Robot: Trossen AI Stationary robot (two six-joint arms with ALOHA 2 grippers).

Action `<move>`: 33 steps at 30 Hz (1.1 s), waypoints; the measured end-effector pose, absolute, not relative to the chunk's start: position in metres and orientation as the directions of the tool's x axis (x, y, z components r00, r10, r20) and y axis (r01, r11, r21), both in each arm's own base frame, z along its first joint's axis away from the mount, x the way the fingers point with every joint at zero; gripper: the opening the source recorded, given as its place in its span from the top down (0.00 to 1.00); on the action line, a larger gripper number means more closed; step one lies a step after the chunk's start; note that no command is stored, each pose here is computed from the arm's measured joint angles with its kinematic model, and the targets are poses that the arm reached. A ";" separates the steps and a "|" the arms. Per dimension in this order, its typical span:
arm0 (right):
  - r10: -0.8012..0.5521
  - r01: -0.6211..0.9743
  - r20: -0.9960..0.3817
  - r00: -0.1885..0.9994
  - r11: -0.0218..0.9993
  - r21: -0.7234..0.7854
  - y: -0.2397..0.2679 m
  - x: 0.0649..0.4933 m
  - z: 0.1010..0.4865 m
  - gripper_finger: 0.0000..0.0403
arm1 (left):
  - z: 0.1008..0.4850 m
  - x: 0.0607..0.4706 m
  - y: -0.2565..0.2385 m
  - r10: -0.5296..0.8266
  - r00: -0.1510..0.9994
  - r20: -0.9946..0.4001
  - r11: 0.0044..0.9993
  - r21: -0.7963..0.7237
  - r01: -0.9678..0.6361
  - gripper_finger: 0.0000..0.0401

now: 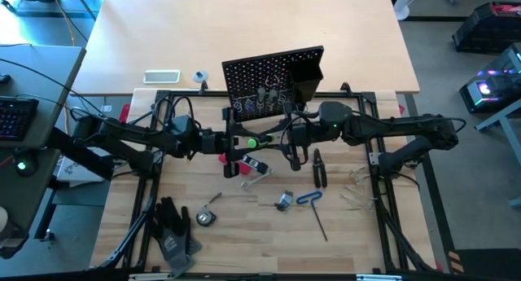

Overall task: Hang tools onto peg board
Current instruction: Hang the green screwdriver onto the pegboard

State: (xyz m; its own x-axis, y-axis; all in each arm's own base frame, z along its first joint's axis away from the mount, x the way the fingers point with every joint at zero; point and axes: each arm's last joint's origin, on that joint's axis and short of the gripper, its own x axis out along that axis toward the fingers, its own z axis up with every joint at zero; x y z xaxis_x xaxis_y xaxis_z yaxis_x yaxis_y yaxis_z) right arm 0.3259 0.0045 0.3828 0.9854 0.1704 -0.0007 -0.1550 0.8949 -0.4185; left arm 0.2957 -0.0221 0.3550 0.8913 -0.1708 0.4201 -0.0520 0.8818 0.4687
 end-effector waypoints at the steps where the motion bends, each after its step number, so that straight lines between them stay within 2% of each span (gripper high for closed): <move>1: 0.166 -0.151 -0.001 0.986 0.898 -0.413 0.004 0.326 0.383 0.72 | 0.355 0.296 -0.022 -0.172 0.891 0.420 0.882 0.468 -0.051 0.73; 6: 0.086 -0.085 -0.014 0.996 0.917 -0.389 0.003 0.326 0.382 0.55 | 0.355 0.295 -0.022 -0.166 0.894 0.415 0.882 0.469 -0.054 0.73; 9: 0.032 -0.045 -0.040 0.999 0.920 -0.390 0.002 0.322 0.382 0.49 | 0.359 0.290 -0.022 -0.170 0.895 0.413 0.884 0.465 -0.047 0.73; 18: -0.084 0.042 -0.093 0.992 0.920 -0.390 -0.002 0.284 0.401 0.48 | 0.382 0.256 -0.018 -0.090 0.922 0.376 0.881 0.462 -0.102 0.73; 25: -0.114 0.025 -0.264 0.958 0.948 -0.317 -0.003 0.265 0.393 0.47 | 0.388 0.231 -0.006 0.159 0.947 0.277 0.838 0.469 -0.278 0.73; 33: -0.112 0.007 -0.423 0.899 0.970 -0.241 -0.003 0.262 0.376 0.47 | 0.379 0.235 0.015 0.348 0.916 0.199 0.788 0.467 -0.401 0.73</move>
